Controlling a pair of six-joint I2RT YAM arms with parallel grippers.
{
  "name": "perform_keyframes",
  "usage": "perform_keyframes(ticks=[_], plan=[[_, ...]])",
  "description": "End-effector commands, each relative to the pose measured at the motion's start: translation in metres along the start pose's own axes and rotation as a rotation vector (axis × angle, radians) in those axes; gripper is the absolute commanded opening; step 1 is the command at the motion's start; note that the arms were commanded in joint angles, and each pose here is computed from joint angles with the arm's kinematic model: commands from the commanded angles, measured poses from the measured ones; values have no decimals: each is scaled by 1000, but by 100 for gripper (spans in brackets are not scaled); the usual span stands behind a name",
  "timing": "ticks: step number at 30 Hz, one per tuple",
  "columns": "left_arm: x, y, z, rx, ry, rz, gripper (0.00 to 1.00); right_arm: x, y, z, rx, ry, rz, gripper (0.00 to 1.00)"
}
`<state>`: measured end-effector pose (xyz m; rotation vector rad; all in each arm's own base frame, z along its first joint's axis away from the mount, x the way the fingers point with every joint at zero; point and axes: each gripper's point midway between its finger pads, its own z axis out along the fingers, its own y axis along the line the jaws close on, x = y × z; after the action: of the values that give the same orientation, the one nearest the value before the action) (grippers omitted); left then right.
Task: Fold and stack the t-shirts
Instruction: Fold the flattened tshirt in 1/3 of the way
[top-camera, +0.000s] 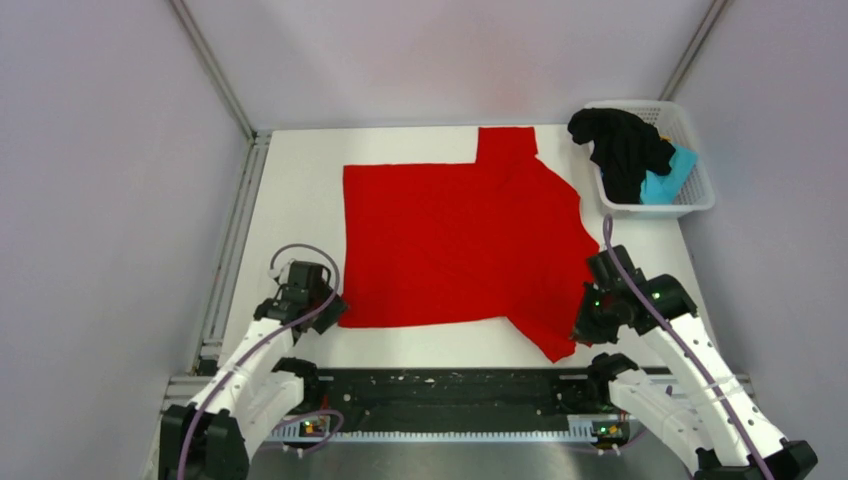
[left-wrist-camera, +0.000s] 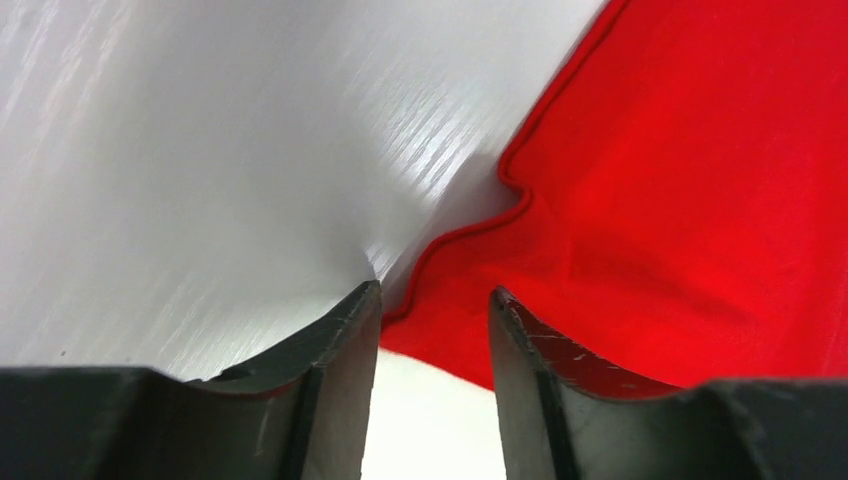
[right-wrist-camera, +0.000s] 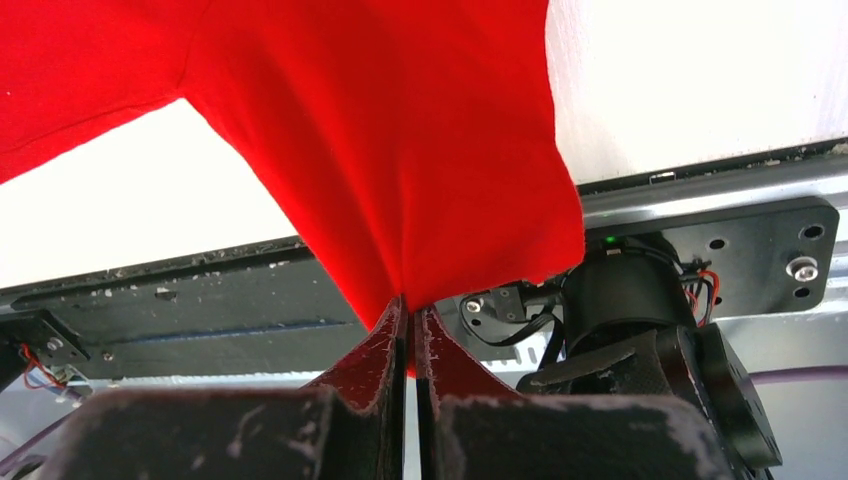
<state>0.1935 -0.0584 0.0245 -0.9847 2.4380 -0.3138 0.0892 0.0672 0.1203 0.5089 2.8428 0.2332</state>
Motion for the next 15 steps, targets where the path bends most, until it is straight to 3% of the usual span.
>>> perform_keyframes(ticks=[1,6,15], plan=[[0,-1,-18,17,-1,7,51,-8,9,2,-37,-32,-35,0],[19,-5,-22,74,77,30,48,-10,12,8,-49,-33,-49,0],[22,11,2,-49,81,68,42,-13,13,16,-50,-40,-70,0]])
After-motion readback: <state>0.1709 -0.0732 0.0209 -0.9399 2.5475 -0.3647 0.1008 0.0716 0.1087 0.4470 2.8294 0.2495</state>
